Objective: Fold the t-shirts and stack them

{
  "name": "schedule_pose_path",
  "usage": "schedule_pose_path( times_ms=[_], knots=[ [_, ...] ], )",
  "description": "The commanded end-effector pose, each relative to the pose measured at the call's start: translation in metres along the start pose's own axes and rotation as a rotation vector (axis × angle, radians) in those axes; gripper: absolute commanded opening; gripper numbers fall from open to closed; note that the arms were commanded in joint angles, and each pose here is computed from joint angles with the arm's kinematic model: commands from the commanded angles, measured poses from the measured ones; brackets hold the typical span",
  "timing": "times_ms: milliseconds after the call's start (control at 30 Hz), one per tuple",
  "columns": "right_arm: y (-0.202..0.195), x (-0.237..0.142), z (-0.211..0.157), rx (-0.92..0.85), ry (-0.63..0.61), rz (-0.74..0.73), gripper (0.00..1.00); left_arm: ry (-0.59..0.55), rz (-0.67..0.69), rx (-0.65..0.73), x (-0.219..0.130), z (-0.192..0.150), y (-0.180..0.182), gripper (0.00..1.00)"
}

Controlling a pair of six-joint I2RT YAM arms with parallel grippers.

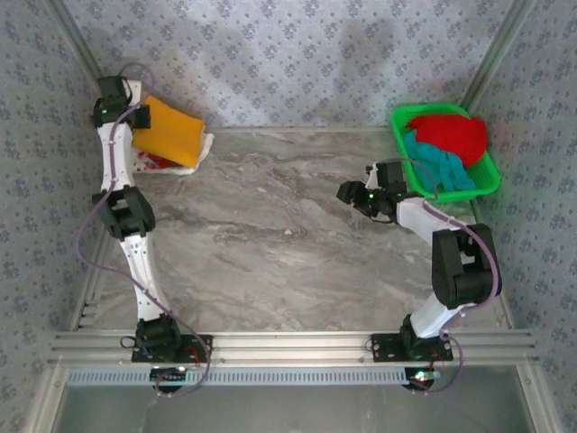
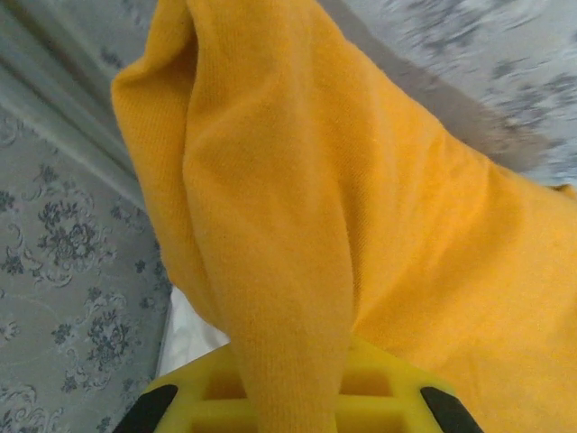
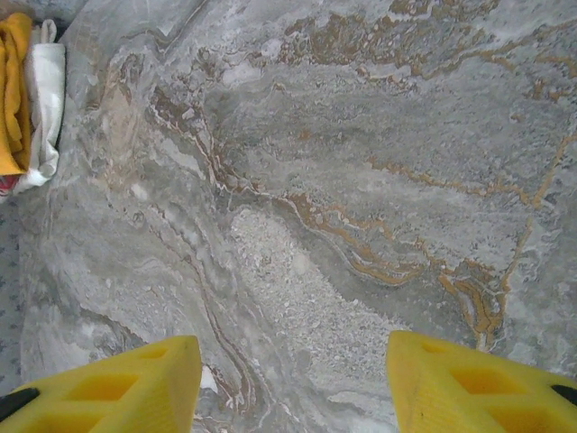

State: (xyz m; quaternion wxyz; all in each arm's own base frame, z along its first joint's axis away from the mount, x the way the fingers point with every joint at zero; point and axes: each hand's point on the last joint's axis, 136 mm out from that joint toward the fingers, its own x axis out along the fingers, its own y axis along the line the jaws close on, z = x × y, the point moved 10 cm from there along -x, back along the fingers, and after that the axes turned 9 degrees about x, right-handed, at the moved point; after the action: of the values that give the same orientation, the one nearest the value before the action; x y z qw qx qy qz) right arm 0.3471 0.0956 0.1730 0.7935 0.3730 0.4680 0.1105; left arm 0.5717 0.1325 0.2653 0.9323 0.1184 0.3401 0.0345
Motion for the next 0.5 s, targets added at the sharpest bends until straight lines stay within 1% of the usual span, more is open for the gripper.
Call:
schedule_pose_path(
  times_ms=[0,67,100,133,200,267,333,400,467],
  knots=[
    [0.005,-0.003,0.0,-0.021,-0.004,-0.024,0.59,-0.048,0.082,-0.04,0.018,-0.002,0.015,0.44],
    [0.009,-0.004,0.001,-0.029,-0.011,-0.015,0.59,-0.017,0.11,-0.04,0.024,-0.01,0.018,0.76],
    [0.01,-0.006,0.003,-0.033,-0.015,-0.011,0.59,-0.005,0.137,-0.049,0.023,-0.011,0.021,0.9],
    [0.013,-0.006,0.004,-0.042,-0.018,-0.008,0.6,0.034,0.164,-0.066,0.018,-0.015,0.024,0.98],
    [0.017,-0.009,0.006,-0.063,-0.028,-0.008,0.6,0.055,0.163,-0.155,0.002,-0.018,0.039,0.98],
    [0.021,-0.014,0.011,-0.092,-0.053,-0.008,0.6,0.046,0.2,-0.328,-0.023,-0.028,0.068,0.98],
    [0.025,-0.019,0.013,-0.119,-0.086,-0.005,0.61,-0.048,0.196,-0.407,-0.056,-0.035,0.086,0.98],
    [0.03,-0.024,0.017,-0.157,-0.121,0.004,0.63,-0.123,0.213,-0.4,-0.094,-0.045,0.077,0.98],
    [0.032,-0.028,0.017,-0.237,-0.174,-0.04,0.71,-0.154,0.205,-0.393,-0.133,-0.057,0.053,0.98]
  ],
)
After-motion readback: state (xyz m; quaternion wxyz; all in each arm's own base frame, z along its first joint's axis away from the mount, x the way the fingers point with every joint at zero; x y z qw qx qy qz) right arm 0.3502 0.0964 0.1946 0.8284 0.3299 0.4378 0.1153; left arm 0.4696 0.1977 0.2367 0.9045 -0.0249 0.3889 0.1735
